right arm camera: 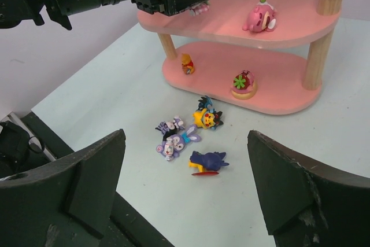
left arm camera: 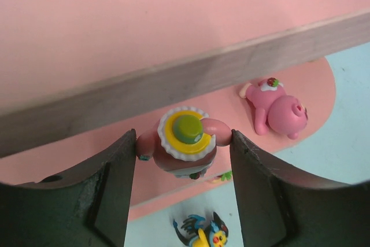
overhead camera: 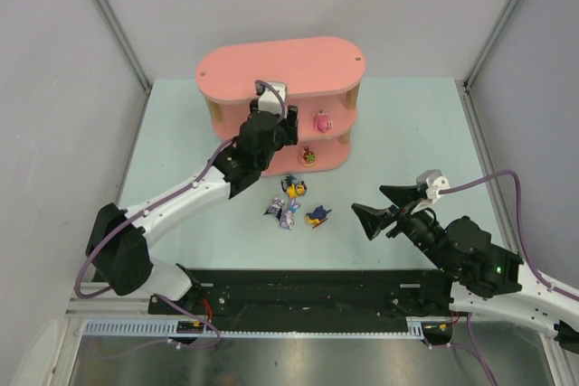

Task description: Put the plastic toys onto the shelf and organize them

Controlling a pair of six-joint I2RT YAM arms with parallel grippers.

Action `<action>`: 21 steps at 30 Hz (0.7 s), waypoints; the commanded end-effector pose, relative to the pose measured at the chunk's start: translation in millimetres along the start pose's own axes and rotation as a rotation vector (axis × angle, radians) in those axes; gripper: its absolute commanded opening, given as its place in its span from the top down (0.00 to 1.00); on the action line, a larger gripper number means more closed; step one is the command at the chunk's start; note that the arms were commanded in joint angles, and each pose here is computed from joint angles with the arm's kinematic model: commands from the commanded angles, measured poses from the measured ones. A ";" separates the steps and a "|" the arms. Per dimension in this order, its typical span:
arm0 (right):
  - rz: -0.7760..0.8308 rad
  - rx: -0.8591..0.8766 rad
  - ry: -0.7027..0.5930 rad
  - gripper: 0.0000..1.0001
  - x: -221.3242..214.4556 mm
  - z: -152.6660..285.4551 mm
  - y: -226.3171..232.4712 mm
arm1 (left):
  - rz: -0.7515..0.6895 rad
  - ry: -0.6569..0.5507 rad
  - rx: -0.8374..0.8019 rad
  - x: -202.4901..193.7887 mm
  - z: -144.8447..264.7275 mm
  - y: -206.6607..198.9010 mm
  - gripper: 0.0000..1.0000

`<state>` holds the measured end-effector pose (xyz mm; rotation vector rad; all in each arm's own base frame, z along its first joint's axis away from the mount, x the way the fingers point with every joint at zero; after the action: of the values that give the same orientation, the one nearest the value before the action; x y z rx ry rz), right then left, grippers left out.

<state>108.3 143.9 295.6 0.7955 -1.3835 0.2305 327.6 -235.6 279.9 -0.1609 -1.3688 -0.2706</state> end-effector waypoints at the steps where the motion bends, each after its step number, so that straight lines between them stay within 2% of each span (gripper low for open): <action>1: -0.025 -0.018 -0.033 0.09 11.4 3.7 -1.6 | 0.007 -0.096 0.069 24.0 -8.1 6.6 1.00; 21: -0.021 -0.025 -0.037 0.08 12.0 3.9 -2.6 | 0.001 -0.089 0.141 -7.3 -19.6 11.1 1.00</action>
<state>109.1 141.3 292.7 0.7724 -1.3809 0.2258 342.5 -233.6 269.5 -0.0684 -1.4269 -0.1936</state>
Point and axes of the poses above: each gripper's point midway between its finger pads, its own z axis back along the fingers, its own y axis along the line the jaws close on, x = y × z, the point moved 6 cm from there along z, back along the fingers, and after that the axes turned 7 degrees about -z, right-handed, at the moved point
